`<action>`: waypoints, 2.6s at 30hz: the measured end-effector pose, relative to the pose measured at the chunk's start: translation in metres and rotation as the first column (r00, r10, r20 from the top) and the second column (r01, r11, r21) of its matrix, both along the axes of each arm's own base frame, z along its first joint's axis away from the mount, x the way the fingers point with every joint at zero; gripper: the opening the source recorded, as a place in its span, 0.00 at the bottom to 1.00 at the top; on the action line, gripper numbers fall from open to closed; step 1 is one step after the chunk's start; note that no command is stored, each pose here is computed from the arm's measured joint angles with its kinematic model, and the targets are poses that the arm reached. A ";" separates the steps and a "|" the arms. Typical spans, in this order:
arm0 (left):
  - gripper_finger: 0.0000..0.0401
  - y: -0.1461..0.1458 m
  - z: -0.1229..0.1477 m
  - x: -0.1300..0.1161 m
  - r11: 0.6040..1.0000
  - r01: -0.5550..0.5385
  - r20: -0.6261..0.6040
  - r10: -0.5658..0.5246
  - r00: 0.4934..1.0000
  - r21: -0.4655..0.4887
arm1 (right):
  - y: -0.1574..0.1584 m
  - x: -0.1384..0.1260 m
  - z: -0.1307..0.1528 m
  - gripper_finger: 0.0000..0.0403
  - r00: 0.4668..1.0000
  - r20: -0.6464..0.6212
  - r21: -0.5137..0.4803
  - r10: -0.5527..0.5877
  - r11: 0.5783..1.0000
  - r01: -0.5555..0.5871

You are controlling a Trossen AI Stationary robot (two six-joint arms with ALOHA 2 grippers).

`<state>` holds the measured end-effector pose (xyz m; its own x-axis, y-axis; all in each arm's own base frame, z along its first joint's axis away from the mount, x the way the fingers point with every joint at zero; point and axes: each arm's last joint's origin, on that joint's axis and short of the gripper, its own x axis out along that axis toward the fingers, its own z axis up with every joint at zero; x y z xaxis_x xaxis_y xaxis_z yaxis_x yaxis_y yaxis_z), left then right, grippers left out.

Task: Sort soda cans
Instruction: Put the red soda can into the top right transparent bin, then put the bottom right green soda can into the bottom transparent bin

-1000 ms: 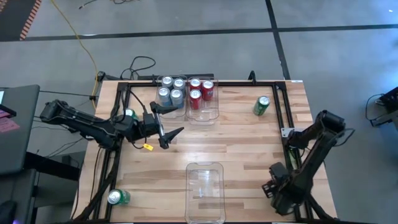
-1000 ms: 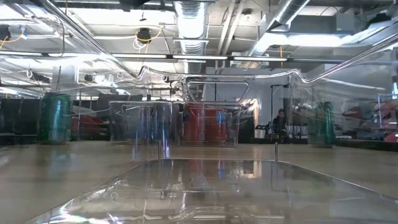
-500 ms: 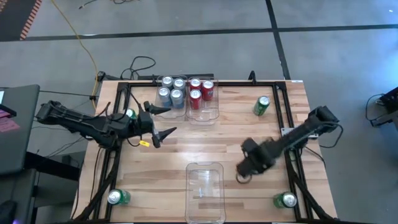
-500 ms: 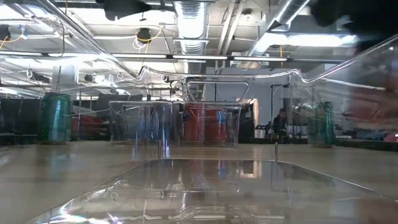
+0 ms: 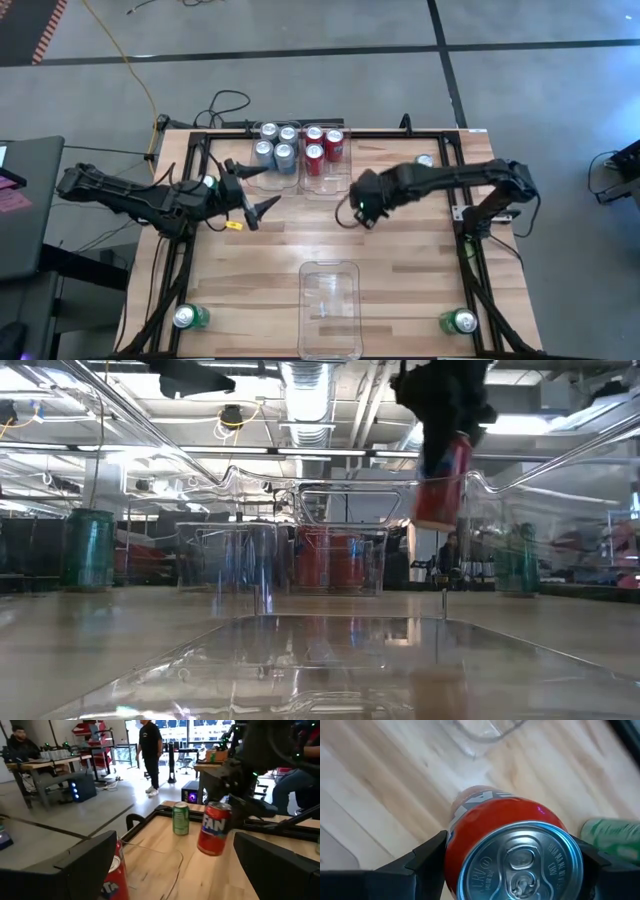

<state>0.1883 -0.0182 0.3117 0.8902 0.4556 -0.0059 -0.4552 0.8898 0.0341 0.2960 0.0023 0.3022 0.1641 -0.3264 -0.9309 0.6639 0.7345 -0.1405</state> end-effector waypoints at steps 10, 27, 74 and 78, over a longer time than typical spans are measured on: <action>0.99 0.013 -0.002 0.001 0.998 -0.057 -0.019 0.057 0.998 -0.010 | -0.064 0.004 0.043 0.77 0.991 0.128 -0.031 -0.029 0.999 0.033; 0.99 0.031 -0.010 0.002 0.989 -0.144 -0.071 0.140 0.988 -0.047 | -0.164 0.059 -0.039 0.77 0.993 0.115 0.029 0.026 0.999 -0.030; 0.99 0.007 -0.023 -0.026 0.964 -0.237 -0.179 0.213 0.961 -0.124 | -0.100 0.043 0.003 0.93 0.971 0.152 -0.157 0.183 0.975 -0.159; 0.99 0.001 -0.024 -0.027 0.968 -0.208 -0.175 0.183 0.967 -0.140 | -0.081 0.045 -0.018 0.85 0.951 0.212 -0.148 0.223 0.970 -0.194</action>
<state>0.1611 -0.0170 0.2879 0.7655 0.6028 -0.2250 -0.6207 0.7840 -0.0113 0.3406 -0.0792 0.2841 0.4418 -0.3726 -0.8161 0.5225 0.8463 -0.1035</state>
